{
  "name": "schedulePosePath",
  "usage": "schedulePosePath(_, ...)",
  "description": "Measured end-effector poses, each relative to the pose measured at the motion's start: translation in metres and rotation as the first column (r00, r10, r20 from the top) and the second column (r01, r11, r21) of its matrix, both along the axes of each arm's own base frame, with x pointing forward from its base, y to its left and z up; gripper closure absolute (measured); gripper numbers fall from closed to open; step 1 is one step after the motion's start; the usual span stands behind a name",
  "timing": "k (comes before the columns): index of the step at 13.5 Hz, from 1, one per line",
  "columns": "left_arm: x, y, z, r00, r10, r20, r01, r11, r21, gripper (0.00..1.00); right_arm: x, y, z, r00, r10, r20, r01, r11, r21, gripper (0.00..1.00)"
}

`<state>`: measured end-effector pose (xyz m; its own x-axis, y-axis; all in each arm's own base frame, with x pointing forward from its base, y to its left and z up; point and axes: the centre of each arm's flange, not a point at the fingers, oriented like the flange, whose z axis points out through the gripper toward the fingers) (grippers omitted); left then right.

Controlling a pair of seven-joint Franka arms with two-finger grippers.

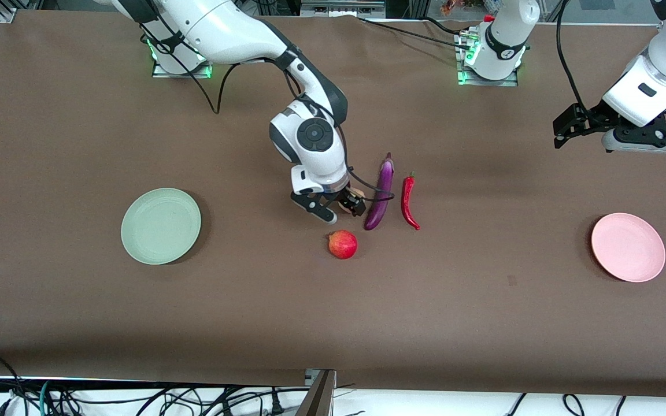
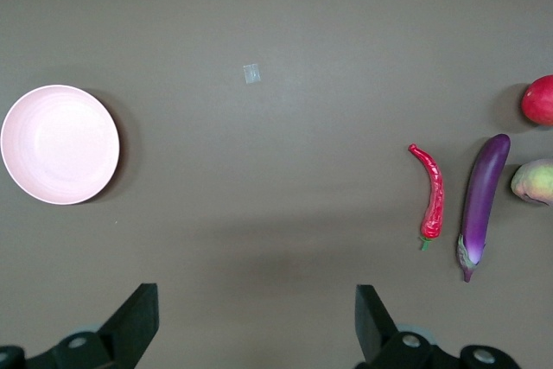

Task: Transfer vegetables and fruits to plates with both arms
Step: 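Reach the right gripper to the pale green peach and grasp it, then lift the peach with the right gripper while the left gripper reaches out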

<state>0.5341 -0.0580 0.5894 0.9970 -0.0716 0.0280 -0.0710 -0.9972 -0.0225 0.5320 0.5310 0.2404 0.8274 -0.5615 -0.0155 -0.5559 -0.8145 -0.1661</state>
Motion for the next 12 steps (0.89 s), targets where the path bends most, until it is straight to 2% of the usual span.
schedulePosePath(4,0.0,0.0,0.0,1.0,0.0,0.0,0.0,1.0,0.0,0.0,-0.014,0.011,-0.012,1.0,-0.007,-0.008,0.006,1.0,-0.013,0.0)
schedulePosePath(7,0.0,0.0,0.0,1.0,0.0,0.0,0.0,1.0,0.0,0.0,-0.027,0.024,-0.028,1.0,-0.006,0.007,0.007,1.0,-0.018,0.0)
schedulePosePath(10,0.0,0.0,0.0,1.0,0.0,0.0,0.0,1.0,0.0,0.0,-0.028,0.025,-0.039,1.0,-0.023,0.014,0.024,1.0,-0.021,0.01)
schedulePosePath(11,0.0,0.0,0.0,1.0,0.0,0.0,0.0,1.0,0.0,0.0,-0.027,0.024,-0.038,1.0,-0.025,0.017,0.025,0.999,-0.02,0.07)
schedulePosePath(12,0.0,0.0,0.0,1.0,0.0,0.0,0.0,1.0,0.0,0.0,-0.024,0.023,-0.036,0.999,-0.028,0.023,0.029,0.999,-0.019,0.2)
